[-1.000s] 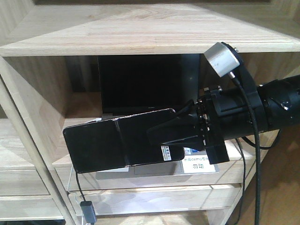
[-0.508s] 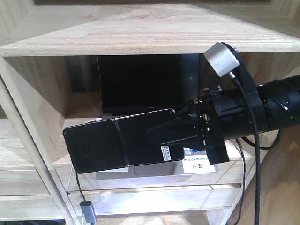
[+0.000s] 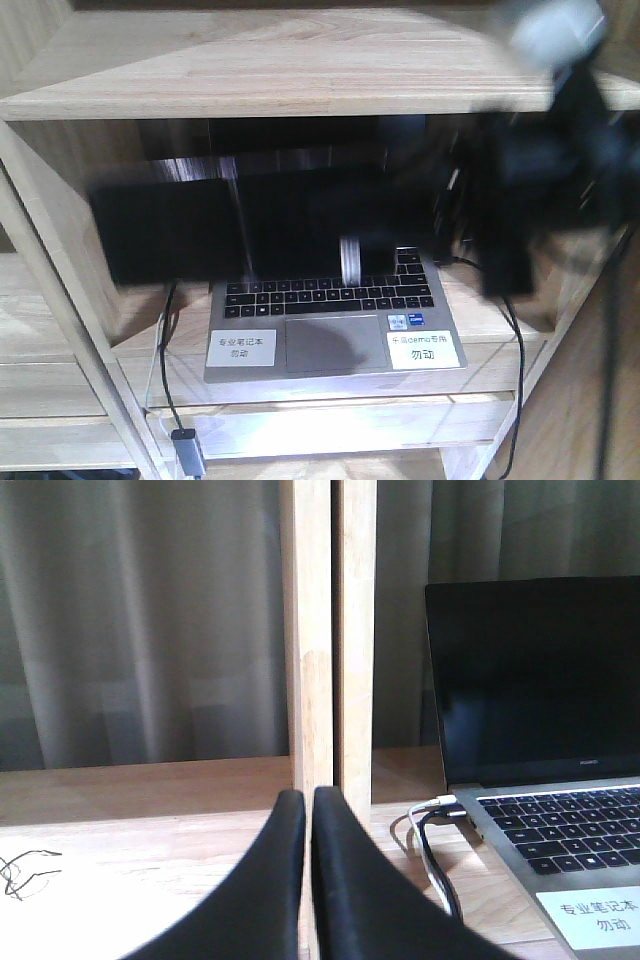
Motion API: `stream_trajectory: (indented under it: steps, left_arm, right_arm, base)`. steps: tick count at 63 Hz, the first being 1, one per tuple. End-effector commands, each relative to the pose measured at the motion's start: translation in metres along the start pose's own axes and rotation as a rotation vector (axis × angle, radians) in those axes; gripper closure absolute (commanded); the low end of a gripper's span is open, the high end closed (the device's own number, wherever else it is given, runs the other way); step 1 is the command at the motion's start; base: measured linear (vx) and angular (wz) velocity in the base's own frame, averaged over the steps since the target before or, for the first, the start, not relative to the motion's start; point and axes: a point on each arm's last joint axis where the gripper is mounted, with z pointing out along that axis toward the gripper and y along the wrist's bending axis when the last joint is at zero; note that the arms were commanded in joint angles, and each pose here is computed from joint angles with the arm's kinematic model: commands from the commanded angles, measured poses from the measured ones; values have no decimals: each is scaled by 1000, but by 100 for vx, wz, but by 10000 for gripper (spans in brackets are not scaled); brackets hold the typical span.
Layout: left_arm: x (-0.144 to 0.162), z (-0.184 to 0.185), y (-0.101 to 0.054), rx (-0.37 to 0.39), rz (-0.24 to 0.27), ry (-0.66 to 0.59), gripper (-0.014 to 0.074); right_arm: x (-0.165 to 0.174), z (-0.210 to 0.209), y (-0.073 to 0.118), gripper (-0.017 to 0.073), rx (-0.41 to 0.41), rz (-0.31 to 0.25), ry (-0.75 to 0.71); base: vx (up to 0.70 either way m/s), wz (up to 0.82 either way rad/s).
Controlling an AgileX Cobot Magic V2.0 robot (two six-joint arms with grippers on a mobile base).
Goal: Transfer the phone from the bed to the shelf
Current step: 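Raise the held phone with the right gripper above the upper shelf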
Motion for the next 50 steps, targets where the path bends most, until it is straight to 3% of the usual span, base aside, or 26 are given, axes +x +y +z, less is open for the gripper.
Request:
stream_trajectory:
  steps: [1, 12, 21, 31, 50]
  left_arm:
    - [-15, -2, 0, 2, -20, -101, 592]
    - [-15, -2, 0, 2, -20, -101, 592]
    - [-15, -2, 0, 2, -20, -101, 592]
    - [-15, -2, 0, 2, -20, -101, 592]
    - [-15, -2, 0, 2, -20, -101, 592]
  right_arm:
    - [-48, -17, 32, 562, -54, -94, -151]
    - [-94, -35, 45, 562, 119, -228, -238]
    - [-119, -44, 39, 562, 268, -289, -299]
    - [-135, -37, 16, 562, 288, -286, -331]
    - [-142, 0, -67, 562, 264, -186, -324]
  base:
    - [0, 0]
    - [0, 0]
    - [0, 0]
    - [0, 0]
    - [0, 0]
